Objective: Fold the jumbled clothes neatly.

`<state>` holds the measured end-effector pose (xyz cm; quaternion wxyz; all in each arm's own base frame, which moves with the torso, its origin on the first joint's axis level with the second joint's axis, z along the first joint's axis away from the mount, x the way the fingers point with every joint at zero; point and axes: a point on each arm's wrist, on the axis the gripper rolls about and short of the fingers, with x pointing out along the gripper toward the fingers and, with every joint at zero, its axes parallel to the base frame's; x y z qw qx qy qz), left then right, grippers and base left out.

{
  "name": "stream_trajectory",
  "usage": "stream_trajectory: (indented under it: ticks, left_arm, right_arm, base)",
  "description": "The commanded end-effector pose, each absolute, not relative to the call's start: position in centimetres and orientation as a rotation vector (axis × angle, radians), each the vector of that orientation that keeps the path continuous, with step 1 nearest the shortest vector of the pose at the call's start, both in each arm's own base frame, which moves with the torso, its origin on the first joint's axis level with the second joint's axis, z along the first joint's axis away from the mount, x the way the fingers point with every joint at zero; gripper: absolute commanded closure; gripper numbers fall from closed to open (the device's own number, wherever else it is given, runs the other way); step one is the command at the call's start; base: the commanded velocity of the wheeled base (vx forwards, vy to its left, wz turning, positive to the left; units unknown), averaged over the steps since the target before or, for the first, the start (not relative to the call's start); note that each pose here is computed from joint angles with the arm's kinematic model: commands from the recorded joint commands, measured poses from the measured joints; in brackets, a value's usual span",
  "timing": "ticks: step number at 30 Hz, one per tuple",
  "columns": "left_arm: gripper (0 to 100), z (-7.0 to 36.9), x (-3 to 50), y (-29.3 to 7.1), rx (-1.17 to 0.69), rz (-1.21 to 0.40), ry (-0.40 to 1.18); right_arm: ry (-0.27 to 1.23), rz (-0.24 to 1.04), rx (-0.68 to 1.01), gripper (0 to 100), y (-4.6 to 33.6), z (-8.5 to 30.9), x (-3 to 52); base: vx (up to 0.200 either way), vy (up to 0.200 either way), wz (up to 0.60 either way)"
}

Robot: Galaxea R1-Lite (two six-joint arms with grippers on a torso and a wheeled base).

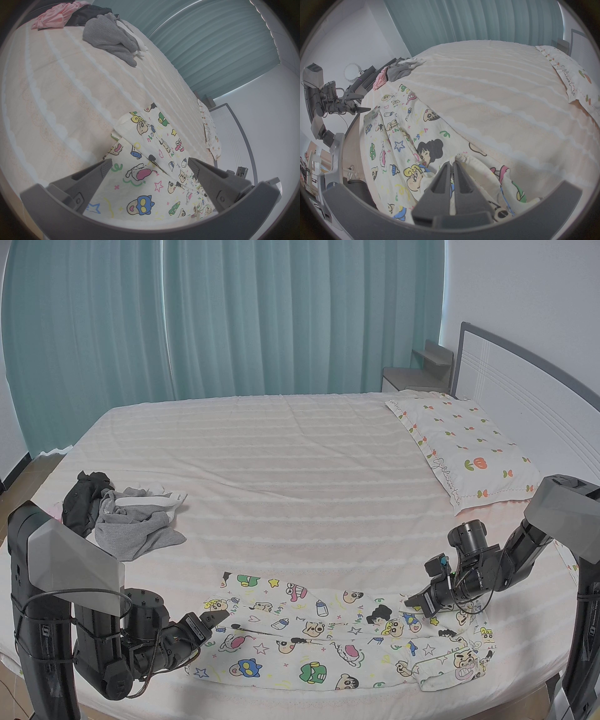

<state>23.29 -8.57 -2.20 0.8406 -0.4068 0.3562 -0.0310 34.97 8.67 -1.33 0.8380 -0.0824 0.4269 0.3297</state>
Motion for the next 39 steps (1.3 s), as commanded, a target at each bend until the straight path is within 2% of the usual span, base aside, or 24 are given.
stream_trajectory:
  ticks: [1,15,16,23,27,32,39]
  left_arm:
    - [0,-2.1,23.4,-8.6,-0.864,-0.074,0.739]
    - [0,-2.1,23.4,-8.6,-0.863,-0.073,0.74]
    - [0,-2.1,23.4,-8.6,-0.863,-0.073,0.74]
    - [0,-2.1,23.4,-8.6,-0.864,-0.074,0.739]
    - [0,-2.1,23.4,-8.6,-0.863,-0.073,0.74]
    - [0,-2.1,23.4,-8.6,-0.864,-0.074,0.739]
    - [0,-2.1,23.3,-8.6,-0.863,-0.073,0.742]
  right_arm:
    - [0.875,0.716,-0.184,100,9.5,-0.6,34.9]
    - [0.849,0.711,-0.187,100,9.9,-1.3,35.7]
    - [0.853,0.71,-0.186,0,9.9,-1.4,35.7]
    - [0.827,0.695,-0.168,0,9.5,-0.9,35.8]
    - [0.764,0.666,-0.146,0,8.6,0.9,34.8]
    - [0.785,0.624,-0.046,0,8.0,2.1,32.2]
    - [0.849,0.531,0.04,0,5.1,-0.3,31.3]
  base:
    - [0.0,0.0,0.0]
    - [0.0,0.0,0.0]
    - [0.0,0.0,0.0]
    - [0.0,0.0,0.0]
    - [0.0,0.0,0.0]
    - [0.0,0.0,0.0]
    - [0.0,0.0,0.0]
